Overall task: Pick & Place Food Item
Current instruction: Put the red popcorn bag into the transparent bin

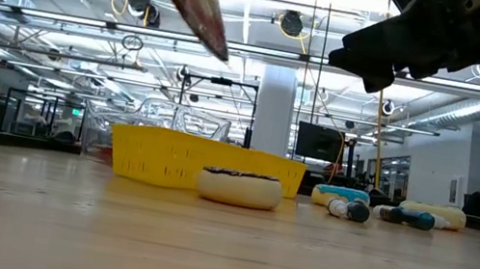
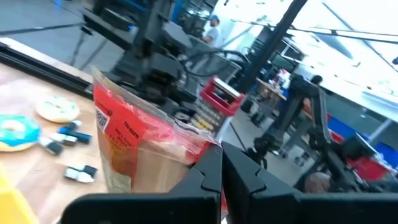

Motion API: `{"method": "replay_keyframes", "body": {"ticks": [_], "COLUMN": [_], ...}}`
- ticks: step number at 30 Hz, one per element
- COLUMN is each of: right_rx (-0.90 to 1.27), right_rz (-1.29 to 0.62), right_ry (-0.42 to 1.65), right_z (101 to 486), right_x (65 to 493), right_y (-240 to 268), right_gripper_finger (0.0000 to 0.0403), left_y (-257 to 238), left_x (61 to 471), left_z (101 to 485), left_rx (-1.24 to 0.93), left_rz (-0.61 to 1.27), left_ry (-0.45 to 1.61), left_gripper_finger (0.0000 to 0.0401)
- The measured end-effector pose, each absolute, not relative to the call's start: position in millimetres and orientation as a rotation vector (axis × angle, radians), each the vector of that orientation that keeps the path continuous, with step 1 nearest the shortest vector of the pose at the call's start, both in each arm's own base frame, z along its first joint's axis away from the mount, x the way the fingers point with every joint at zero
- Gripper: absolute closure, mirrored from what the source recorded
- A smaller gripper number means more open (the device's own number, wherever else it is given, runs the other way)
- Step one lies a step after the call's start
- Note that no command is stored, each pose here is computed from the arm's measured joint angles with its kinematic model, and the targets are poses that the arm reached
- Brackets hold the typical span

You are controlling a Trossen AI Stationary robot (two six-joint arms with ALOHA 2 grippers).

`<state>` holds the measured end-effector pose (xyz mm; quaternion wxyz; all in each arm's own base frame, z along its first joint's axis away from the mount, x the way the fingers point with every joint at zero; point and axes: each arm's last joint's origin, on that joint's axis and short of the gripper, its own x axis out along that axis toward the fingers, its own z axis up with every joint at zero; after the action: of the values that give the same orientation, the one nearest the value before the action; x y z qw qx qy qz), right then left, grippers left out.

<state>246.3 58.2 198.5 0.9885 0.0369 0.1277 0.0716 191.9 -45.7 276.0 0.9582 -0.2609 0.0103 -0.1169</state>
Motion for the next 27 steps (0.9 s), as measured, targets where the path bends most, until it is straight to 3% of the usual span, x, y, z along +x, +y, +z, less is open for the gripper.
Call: {"method": "replay_keyframes", "body": {"ticks": [16, 23, 27], "right_rx": [0.074, 0.044, 0.044], "right_rz": [0.144, 0.147, 0.147], "right_ry": [0.256, 0.254, 0.254], "right_z": [198.5, 198.5, 198.5], "right_x": [246.3, 246.3, 246.3], "right_y": [58.2, 58.1, 58.2], "right_gripper_finger": [0.0238, 0.0238, 0.0238], "left_y": [15.7, 46.7, 62.9], "left_x": [184.1, 179.6, 176.4], "left_z": [275.2, 309.4, 319.5], "left_rx": [-0.418, -0.363, -0.295], "left_rz": [0.061, 0.019, 0.055], "left_ry": [0.017, -0.061, -0.005], "left_gripper_finger": [0.0401, 0.0401, 0.0401]}}
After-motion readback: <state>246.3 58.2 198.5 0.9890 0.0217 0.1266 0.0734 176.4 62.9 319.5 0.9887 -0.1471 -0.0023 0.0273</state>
